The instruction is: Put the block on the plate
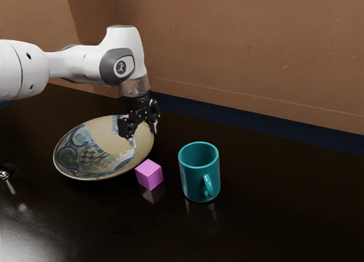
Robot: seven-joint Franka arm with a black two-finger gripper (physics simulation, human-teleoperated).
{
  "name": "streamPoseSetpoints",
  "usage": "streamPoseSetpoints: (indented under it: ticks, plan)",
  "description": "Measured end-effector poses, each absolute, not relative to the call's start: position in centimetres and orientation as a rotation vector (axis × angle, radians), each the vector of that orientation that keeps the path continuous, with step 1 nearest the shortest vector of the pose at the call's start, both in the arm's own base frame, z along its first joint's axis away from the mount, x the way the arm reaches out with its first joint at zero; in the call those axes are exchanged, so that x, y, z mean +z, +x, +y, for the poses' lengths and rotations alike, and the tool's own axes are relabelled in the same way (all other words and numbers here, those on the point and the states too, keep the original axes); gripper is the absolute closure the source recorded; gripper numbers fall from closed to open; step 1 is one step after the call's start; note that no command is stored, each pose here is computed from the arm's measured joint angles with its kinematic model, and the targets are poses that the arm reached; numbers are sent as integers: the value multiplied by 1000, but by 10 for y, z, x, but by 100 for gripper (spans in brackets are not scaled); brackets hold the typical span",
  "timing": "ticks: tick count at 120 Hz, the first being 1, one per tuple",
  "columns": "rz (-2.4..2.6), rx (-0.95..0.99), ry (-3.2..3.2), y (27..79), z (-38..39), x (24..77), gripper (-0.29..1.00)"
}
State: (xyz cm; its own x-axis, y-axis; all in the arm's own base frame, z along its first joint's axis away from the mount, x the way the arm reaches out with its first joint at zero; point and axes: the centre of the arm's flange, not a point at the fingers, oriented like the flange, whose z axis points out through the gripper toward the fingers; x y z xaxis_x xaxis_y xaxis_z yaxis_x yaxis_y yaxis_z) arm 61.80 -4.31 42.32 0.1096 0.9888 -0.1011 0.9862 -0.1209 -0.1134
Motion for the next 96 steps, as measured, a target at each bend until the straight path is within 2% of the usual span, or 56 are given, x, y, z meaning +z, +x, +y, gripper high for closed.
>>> streamPoseSetpoints:
  ticks: [56,96]
  plan:
    - [-2178,134,-2267,610,-46,412,0]
    - [-2125,162,-2264,622,-45,355,0]
